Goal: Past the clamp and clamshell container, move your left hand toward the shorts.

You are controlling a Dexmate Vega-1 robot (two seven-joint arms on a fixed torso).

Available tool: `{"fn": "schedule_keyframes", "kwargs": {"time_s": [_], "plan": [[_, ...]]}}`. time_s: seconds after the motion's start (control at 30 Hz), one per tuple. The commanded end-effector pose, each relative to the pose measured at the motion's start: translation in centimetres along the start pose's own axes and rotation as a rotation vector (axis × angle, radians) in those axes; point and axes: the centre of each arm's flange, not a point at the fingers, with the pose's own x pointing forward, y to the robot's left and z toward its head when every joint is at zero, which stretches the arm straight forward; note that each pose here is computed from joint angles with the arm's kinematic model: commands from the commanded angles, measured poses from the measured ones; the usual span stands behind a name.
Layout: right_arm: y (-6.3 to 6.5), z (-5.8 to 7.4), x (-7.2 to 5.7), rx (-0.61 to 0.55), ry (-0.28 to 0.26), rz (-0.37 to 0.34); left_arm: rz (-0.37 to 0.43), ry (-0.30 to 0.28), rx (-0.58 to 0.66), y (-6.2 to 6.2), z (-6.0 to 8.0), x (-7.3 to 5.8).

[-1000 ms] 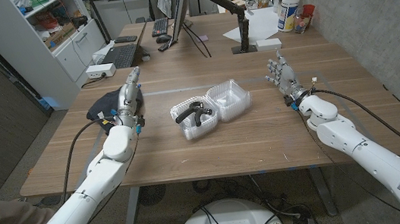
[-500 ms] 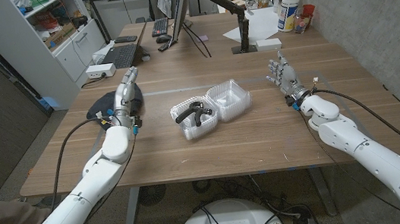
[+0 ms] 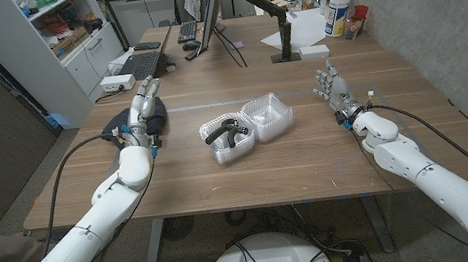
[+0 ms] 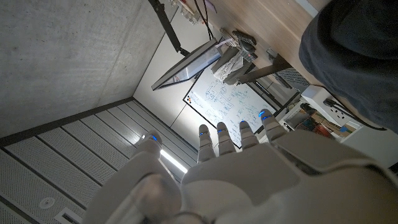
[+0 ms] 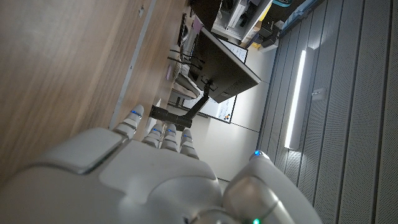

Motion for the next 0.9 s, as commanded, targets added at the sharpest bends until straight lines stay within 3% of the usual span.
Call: {"fn": "schedule_keyframes", "kwargs": {"time_s": [0.03,0.33,0.53,0.9], "plan": [[0.2,-0.1,0.0,0.009,-0.001,0.001,0.052,-0.012,0.176,0.8,1.0,-0.1],[0.4,-0.2,0.0,0.012,-0.007,-0.003,0.071,0.002,0.304,0.8,1.7,-0.1],[0.4,-0.3,-0.1,0.013,-0.009,-0.005,0.063,0.057,0.424,0.9,2.1,0.2],[0.4,-0.4,-0.1,0.017,-0.005,-0.005,0.107,0.043,0.572,1.1,2.6,0.4]]}}
